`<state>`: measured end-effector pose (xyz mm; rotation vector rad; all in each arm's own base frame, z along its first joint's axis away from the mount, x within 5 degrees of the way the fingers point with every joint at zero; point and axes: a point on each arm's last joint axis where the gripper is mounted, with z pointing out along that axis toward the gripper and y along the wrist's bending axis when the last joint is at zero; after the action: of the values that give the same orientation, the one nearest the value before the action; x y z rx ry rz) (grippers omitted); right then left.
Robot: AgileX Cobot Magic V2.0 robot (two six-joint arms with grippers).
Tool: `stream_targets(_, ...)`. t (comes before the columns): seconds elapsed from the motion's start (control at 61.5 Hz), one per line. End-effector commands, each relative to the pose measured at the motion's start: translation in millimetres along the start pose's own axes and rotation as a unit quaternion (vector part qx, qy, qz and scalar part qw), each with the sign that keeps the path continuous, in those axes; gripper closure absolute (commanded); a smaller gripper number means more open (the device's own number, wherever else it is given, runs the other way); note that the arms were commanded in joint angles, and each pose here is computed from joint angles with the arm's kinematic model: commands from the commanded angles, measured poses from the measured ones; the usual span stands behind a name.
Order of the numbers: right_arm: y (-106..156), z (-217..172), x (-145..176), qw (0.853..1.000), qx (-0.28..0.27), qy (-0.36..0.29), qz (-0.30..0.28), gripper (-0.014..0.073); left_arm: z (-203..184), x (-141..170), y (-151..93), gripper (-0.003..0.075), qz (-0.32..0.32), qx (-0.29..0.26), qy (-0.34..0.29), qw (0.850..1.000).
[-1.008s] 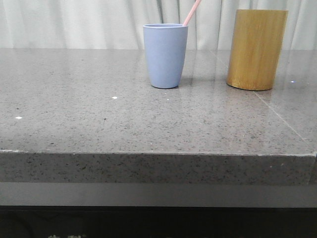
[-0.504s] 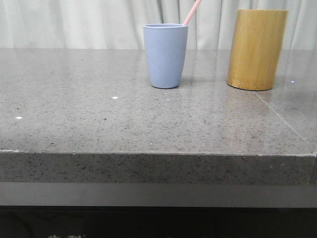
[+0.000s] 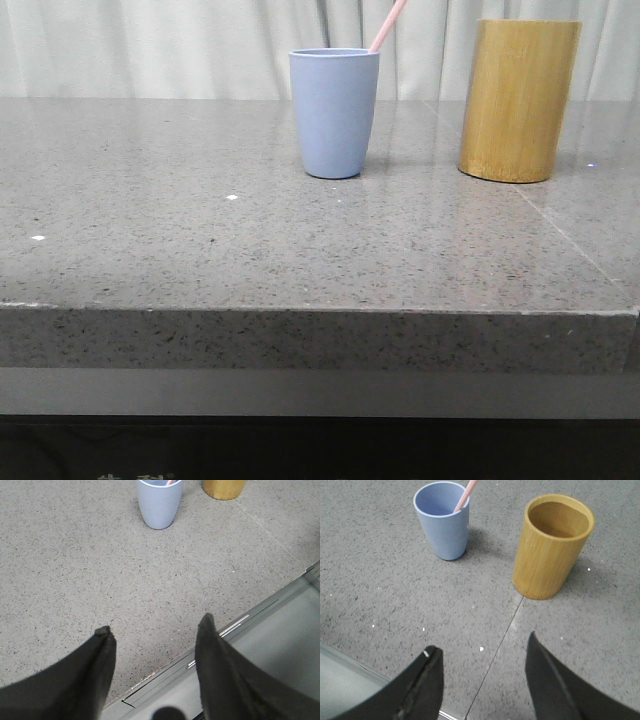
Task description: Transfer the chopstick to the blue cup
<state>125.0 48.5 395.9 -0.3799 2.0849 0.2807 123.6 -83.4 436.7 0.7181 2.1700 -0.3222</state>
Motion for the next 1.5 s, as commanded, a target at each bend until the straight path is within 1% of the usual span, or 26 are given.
stream_targets(0.0,0.1,-19.2,-0.2,0.997,0.008,-0.071,-0.003,0.0192,-8.1,-8.9,-1.0,0.0352,-0.004,0.002,-0.046,0.999)
stream_targets(0.081,0.8,-26.0,7.6,0.997,0.008,-0.079,-0.004,0.0197,-8.1,-8.9,-1.0,0.0353,-0.004,0.002,-0.046,0.999)
stream_targets(0.163,1.3,-31.6,11.1,0.996,0.008,-0.089,-0.004,0.0256,-8.1,-9.0,-1.0,0.0374,-0.004,0.002,-0.046,0.999)
stream_targets(0.244,1.6,-34.2,11.5,0.996,0.008,-0.094,-0.005,0.037,-8.1,-9.2,-1.0,0.0445,-0.004,0.002,-0.048,0.999)
stream_targets(0.276,1.6,-34.2,11.4,0.995,0.008,-0.094,-0.005,0.043,-8.2,-9.4,-1.0,0.0491,-0.004,0.002,-0.048,0.999)
stream_targets(0.39,1.5,-33.6,11.5,0.996,0.008,-0.094,-0.005,0.0584,-8.2,-9.4,-1.0,0.0621,-0.004,0.002,-0.048,0.999)
stream_targets(0.423,1.5,-33.6,11.5,0.996,0.008,-0.094,-0.005,0.0622,-8.2,-9.4,-1.0,0.0659,-0.004,0.002,-0.048,0.999)
stream_targets(0.488,1.5,-33.6,11.4,0.996,0.008,-0.094,-0.005,0.0671,-8.2,-9.4,-1.0,0.072,-0.004,0.002,-0.048,0.999)
stream_targets(0.52,1.5,-33.7,11.2,0.995,0.008,-0.095,-0.005,0.066,-8.2,-9.4,-1.0,0.0738,-0.004,0.002,-0.048,0.999)
stream_targets(1.187,1.0,-33.6,11.5,0.996,0.011,-0.093,-0.007,0.0663,-8.1,-5.2,0.3,0.0739,-0.008,-0.001,-0.051,0.999)
stream_targets(1.252,1.0,-33.6,11.5,0.996,0.011,-0.093,-0.007,0.0663,-10.0,-0.1,3.5,0.0739,-0.016,-0.013,-0.073,0.997)
stream_targets(1.333,1.0,-33.6,11.5,0.996,0.011,-0.093,-0.007,0.0663,-12.7,12.7,11.3,0.0739,-0.033,-0.044,-0.107,0.993)
stream_targets(1.415,1.0,-33.6,11.5,0.996,0.011,-0.093,-0.007,0.0663,-13.3,30.7,19.0,0.0739,-0.051,-0.081,-0.151,0.984)
stream_targets(1.48,1.0,-33.6,11.5,0.996,0.011,-0.093,-0.007,0.0663,-11.4,49.7,23.8,0.0739,-0.062,-0.113,-0.193,0.973)
